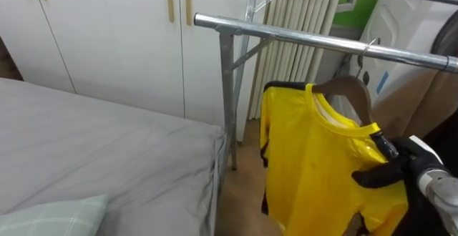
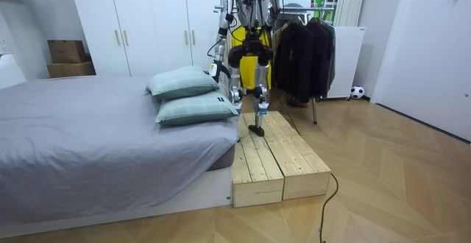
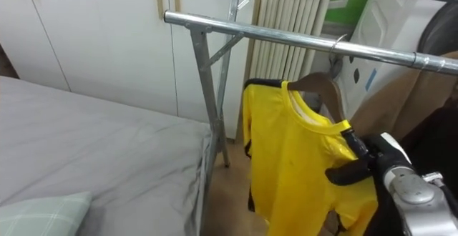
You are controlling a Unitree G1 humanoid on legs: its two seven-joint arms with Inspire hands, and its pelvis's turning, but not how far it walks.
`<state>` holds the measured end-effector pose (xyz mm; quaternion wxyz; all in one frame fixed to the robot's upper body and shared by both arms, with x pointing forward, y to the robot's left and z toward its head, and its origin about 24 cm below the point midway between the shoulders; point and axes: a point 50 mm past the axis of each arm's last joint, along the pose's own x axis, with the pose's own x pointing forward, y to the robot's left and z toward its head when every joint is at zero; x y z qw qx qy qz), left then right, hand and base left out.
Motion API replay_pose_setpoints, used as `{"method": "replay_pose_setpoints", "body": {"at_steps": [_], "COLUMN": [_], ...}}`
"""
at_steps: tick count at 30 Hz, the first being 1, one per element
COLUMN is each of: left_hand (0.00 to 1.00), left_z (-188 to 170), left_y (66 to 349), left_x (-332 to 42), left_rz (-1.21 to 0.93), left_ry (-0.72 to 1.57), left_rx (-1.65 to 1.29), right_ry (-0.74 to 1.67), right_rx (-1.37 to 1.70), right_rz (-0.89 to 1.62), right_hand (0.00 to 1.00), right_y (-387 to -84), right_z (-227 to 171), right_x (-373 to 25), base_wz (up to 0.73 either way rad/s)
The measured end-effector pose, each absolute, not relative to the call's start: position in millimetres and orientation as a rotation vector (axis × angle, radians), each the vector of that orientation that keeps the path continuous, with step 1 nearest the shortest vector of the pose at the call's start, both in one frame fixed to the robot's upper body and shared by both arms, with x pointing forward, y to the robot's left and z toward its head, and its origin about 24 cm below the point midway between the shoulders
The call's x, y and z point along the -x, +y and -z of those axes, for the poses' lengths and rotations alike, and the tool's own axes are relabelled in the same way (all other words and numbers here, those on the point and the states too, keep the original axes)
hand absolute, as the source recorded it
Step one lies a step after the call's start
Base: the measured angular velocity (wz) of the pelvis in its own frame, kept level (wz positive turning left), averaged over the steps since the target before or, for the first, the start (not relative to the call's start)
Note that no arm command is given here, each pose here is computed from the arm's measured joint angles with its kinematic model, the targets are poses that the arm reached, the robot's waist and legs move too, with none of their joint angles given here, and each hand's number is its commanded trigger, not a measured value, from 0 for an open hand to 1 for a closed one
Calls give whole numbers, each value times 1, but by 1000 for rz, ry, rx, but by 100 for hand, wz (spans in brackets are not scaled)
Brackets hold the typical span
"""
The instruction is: Hang clothes
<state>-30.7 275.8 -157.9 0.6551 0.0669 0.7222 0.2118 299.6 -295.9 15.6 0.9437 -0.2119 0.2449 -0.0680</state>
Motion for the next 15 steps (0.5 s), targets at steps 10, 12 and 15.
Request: {"method": "replay_pose_setpoints", "body": {"at_steps": [10,12,15], "left_hand": [0,0,0], "left_z": [159,159,160], "left_y": [271,271,269], "left_x": [33,34,34], "left_rz": [-481,-484,-488], "left_ry": [1648,1649,1649], "left_rx": [-155,-151,-151], "right_ry": [429,392,346], "right_rx": [243,177,112], "right_rz": [202,216,239], "right_hand": [0,0,0], "right_y": [-279,-275,-272], "right_z": [-7,-12,-20], "right_x": [-285,-287,-290], "base_wz": [2,0,1]}}
